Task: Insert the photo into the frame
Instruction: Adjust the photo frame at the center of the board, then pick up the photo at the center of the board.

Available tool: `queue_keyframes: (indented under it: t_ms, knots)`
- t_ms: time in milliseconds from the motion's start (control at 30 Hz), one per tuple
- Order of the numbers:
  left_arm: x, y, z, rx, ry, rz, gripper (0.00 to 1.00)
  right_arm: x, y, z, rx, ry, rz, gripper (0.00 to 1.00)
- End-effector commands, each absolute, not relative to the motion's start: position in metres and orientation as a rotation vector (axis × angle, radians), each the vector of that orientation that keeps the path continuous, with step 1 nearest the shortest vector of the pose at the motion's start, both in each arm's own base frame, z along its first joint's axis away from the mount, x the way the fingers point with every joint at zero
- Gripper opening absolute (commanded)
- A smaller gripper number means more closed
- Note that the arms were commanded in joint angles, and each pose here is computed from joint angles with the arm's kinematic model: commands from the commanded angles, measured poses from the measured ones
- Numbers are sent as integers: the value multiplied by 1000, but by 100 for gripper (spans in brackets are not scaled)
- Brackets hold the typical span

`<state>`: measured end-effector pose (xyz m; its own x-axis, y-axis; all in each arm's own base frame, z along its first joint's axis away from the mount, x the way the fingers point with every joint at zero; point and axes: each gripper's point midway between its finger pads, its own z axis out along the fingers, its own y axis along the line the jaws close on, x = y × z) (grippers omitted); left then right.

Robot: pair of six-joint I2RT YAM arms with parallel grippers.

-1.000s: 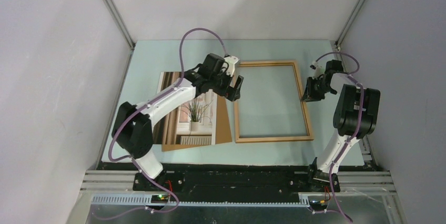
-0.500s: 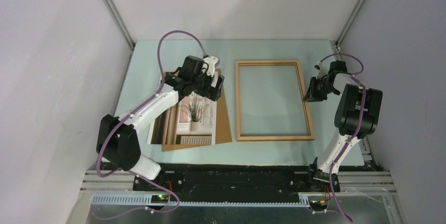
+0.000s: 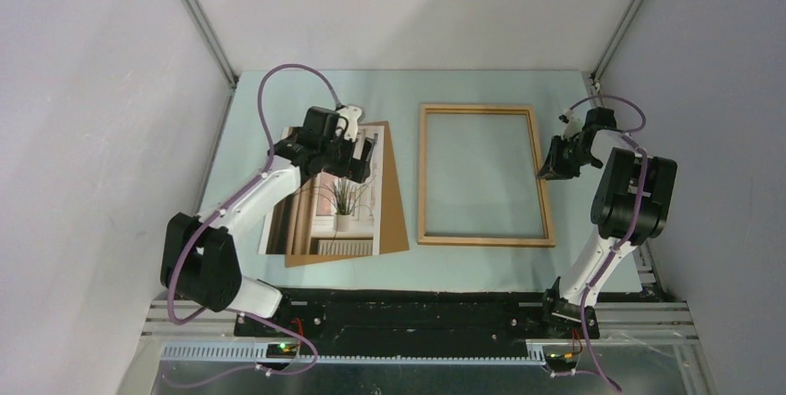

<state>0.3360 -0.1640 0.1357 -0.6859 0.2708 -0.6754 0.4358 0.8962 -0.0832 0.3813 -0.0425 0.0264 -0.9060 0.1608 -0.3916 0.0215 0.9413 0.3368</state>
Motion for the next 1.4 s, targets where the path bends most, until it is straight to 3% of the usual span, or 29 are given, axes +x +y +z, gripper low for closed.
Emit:
queue_keyframes:
  t_ms: [0, 167, 333, 600, 900, 1367]
  knots:
    - [342, -146, 151, 467, 2300, -259, 100, 392, -58, 28, 151, 2648, 403, 5]
    - [345, -125, 145, 431, 2315, -187, 100, 390, -55, 28, 147, 2656, 419, 18]
    - [348, -101, 138, 379, 2339, -144, 100, 390, -51, 34, 136, 2645, 428, 41]
    - [350, -66, 121, 276, 2397, -80, 100, 402, -38, 75, 40, 2546, 364, 70]
    - [349, -18, 102, 123, 2472, -29, 100, 415, 26, 129, -216, 2389, 363, 82]
    - [341, 46, 78, -125, 2576, -15, 100, 403, 203, 143, -694, 2258, 533, 87]
